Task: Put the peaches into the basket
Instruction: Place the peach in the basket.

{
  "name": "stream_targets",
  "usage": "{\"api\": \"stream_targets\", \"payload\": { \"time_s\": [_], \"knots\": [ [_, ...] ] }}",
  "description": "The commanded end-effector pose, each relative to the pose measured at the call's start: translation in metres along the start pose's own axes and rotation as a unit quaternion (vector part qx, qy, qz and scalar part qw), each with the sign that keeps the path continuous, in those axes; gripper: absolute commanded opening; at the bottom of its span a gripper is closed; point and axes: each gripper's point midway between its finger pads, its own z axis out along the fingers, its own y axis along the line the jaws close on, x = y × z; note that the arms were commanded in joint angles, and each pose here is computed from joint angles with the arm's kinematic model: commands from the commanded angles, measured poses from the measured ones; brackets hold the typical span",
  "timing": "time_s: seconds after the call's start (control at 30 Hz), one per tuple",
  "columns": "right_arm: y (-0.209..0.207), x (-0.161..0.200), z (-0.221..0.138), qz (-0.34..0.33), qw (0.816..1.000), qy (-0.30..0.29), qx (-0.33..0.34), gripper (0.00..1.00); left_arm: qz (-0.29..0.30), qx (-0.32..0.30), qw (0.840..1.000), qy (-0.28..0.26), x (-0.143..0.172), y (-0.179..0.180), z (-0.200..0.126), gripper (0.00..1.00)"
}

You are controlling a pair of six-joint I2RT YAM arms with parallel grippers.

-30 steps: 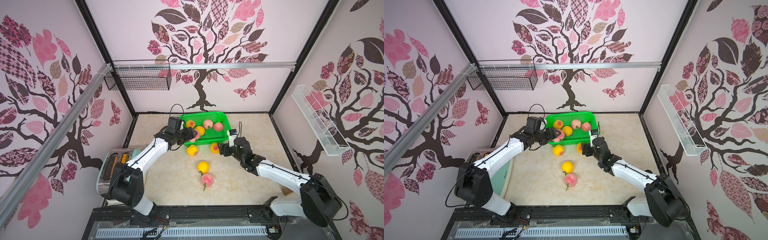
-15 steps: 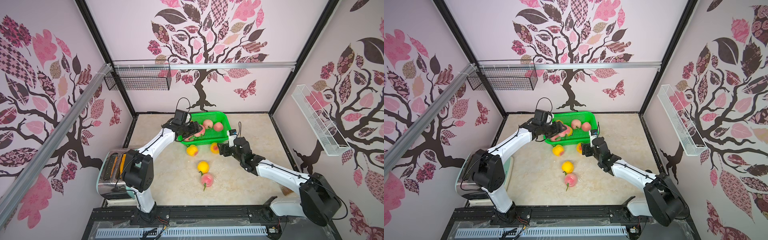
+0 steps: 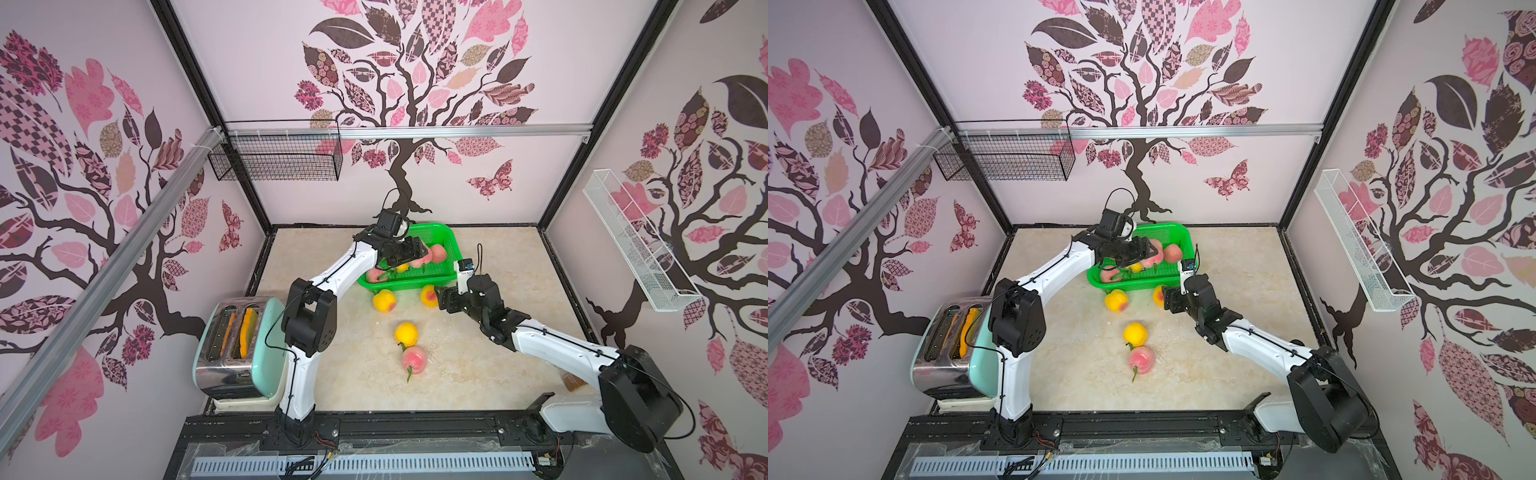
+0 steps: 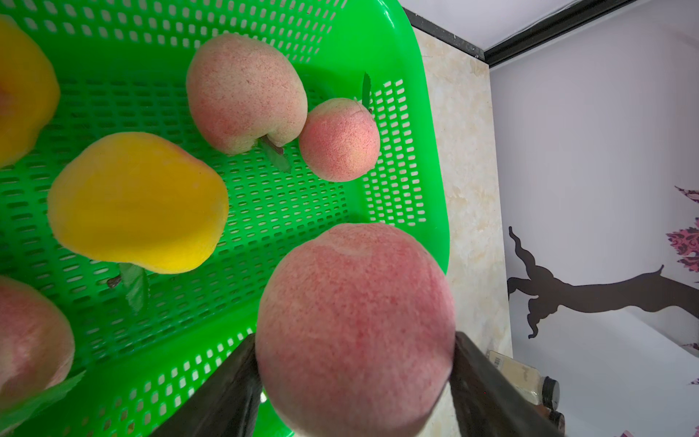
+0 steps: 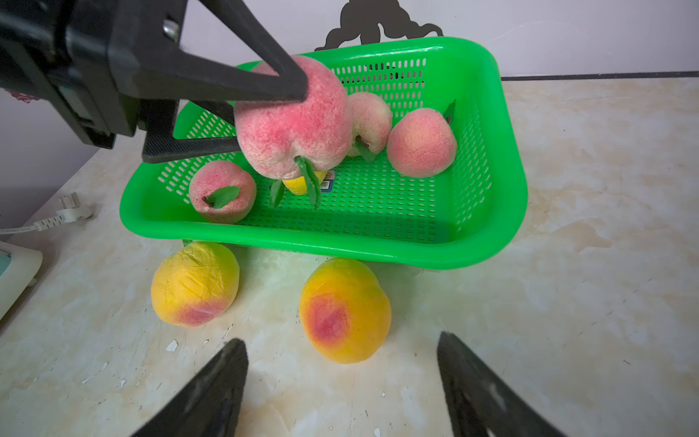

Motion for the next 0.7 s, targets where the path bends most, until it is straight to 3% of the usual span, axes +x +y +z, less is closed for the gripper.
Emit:
{"api": "stream_targets", "payload": {
  "time_s": [0.0, 0.67],
  "knots": [
    [0.0, 0.004, -0.002, 0.003, 1.0, 0.001, -0.002, 0.81, 0.006, -0.004, 1.0, 0.01, 0.003, 0.0, 0.009, 0.74],
    [0.0, 0.003, -0.003, 0.004, 1.0, 0.0, -0.002, 0.81, -0.004, -0.032, 0.999, 0.026, 0.009, 0.017, 0.052, 0.76]
  ]
}}
